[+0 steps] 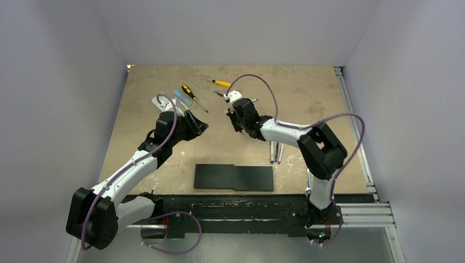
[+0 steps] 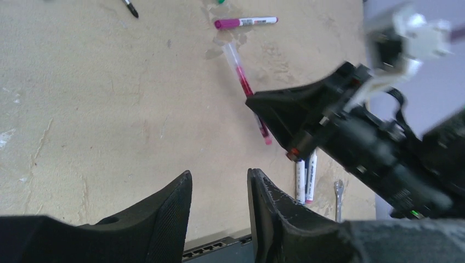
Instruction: Open the pen caps
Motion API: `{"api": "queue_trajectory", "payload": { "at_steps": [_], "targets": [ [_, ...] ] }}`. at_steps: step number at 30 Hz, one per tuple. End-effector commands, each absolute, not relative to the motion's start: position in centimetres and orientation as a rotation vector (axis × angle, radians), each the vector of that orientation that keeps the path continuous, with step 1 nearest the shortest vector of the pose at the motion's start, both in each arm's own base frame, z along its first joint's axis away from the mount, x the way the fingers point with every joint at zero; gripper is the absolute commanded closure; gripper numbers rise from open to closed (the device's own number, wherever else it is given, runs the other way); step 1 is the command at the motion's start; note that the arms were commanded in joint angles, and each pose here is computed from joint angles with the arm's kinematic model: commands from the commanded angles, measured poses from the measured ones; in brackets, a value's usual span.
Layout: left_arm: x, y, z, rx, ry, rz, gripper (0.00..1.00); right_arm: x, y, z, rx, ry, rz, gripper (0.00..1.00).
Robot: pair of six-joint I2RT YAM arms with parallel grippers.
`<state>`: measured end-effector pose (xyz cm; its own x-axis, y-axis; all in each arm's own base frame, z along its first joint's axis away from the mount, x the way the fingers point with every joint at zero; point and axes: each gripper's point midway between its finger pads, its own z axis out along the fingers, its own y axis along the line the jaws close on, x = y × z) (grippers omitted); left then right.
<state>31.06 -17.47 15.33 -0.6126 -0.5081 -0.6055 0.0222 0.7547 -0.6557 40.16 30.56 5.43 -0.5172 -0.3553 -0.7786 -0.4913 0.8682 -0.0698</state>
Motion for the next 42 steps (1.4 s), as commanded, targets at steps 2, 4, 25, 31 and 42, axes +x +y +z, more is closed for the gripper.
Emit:
{"api": "queue_trajectory", "payload": {
  "at_steps": [2,4,25,31,42],
  "targets": [
    [32.3,-17.9,23.2,-0.313,1.861,-0.890,0.56,36.5,33.4,19.0,-0.511,1.884,0.563,1.00],
    [32.1,-18.2,25.5,-0.283,1.753,-0.951,0.52,34.2,33.0,20.9,-0.489,1.836,0.670,1.00],
    [29.4,-27.3,32.3,0.064,1.557,-1.398,0.40,26.7,30.3,28.3,-0.368,1.598,0.996,1.00],
    [29.3,-28.8,32.6,0.094,1.564,-1.422,0.51,26.4,30.5,28.5,-0.374,1.595,1.009,1.00],
    [29.4,-29.3,32.7,0.098,1.572,-1.425,1.00,25.6,30.8,29.0,-0.403,1.593,1.042,1.00]
  ]
}}
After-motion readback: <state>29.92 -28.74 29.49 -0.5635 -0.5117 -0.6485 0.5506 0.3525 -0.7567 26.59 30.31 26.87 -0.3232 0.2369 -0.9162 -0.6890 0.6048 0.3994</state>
